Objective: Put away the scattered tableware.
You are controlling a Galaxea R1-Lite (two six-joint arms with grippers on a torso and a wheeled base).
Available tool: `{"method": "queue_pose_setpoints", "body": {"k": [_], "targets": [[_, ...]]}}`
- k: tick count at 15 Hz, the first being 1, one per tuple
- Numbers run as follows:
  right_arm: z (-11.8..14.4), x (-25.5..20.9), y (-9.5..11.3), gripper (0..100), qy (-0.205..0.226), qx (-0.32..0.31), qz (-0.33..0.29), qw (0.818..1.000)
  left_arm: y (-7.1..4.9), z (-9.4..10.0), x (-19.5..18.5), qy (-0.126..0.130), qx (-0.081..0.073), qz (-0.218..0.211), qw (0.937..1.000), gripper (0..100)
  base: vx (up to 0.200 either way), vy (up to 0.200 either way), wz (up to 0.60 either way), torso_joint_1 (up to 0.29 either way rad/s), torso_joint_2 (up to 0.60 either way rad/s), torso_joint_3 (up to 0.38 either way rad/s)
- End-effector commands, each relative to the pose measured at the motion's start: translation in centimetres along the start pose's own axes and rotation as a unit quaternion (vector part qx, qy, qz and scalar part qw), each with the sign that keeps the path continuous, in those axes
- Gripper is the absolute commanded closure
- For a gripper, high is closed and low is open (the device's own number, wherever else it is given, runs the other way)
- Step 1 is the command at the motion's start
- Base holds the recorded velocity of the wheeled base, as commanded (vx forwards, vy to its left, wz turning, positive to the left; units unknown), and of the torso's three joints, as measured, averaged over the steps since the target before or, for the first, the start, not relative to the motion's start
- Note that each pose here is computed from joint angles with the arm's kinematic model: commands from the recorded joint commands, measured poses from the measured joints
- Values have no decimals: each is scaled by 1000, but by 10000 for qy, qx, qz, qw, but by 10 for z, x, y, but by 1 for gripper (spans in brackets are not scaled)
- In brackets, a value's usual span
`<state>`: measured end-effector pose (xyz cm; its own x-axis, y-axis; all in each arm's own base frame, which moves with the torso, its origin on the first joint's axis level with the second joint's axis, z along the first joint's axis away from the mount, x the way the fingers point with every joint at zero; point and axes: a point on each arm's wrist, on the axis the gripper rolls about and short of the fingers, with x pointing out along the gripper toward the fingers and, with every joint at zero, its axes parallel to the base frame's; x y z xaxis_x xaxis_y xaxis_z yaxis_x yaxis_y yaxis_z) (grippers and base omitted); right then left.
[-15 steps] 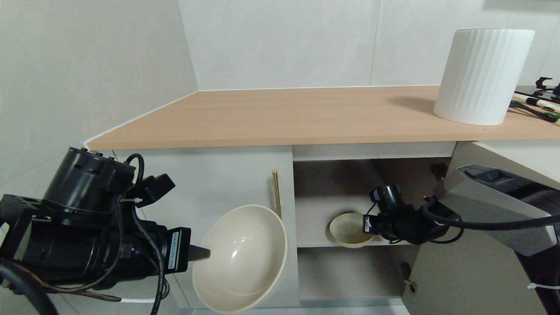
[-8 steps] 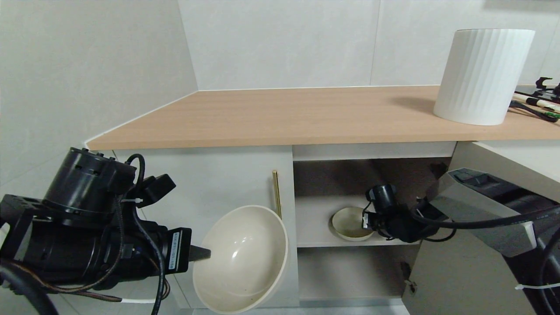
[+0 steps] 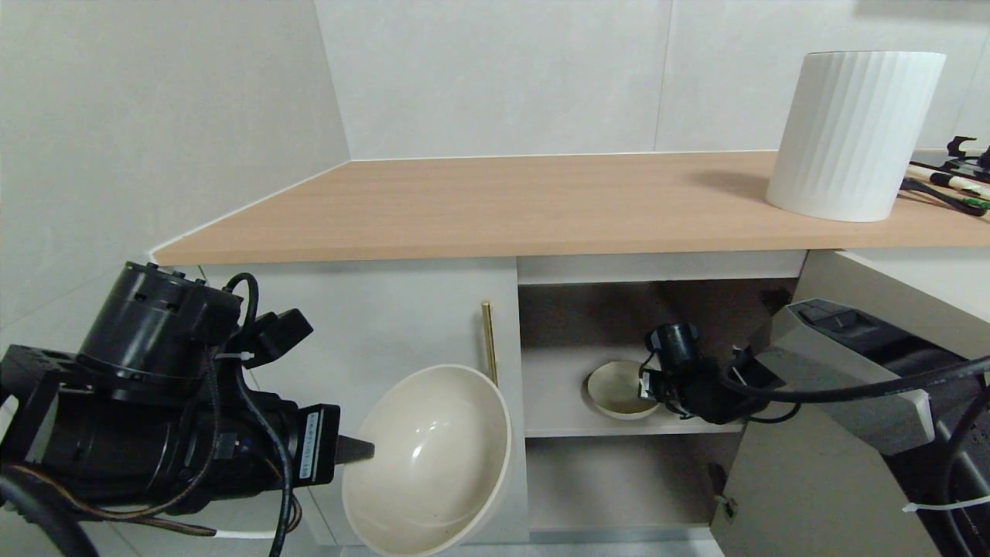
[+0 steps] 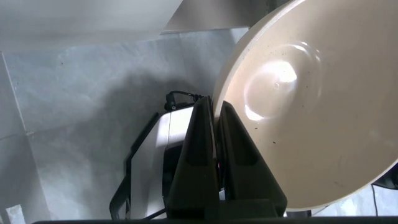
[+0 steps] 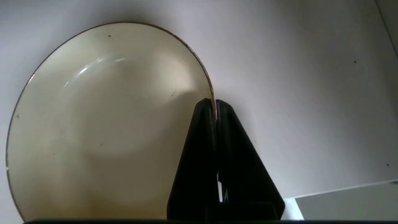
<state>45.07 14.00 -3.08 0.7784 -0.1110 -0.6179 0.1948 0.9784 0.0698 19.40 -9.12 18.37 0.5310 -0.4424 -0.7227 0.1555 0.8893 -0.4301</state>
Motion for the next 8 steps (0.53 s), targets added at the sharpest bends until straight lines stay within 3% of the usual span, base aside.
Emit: {"method": "queue_pose_setpoints", "body": {"k": [1, 4, 5, 8], "targets": [[0, 0, 0, 100, -8, 2, 3, 10000, 0, 0, 0, 8, -1, 2, 10000, 100, 0, 0, 0, 0, 0, 0], [3, 1, 0, 100, -65, 20, -46, 10000, 0, 0, 1, 28, -4, -5, 10000, 100, 0, 0, 0, 0, 0, 0], [2, 1, 0, 0, -62, 20, -39, 10000, 0, 0, 1, 28, -4, -5, 10000, 100, 0, 0, 0, 0, 0, 0], [5, 2, -2, 0, -93, 57, -59, 9999, 0, 0, 1, 21, -2, -8, 10000, 100, 0, 0, 0, 0, 0, 0]]}}
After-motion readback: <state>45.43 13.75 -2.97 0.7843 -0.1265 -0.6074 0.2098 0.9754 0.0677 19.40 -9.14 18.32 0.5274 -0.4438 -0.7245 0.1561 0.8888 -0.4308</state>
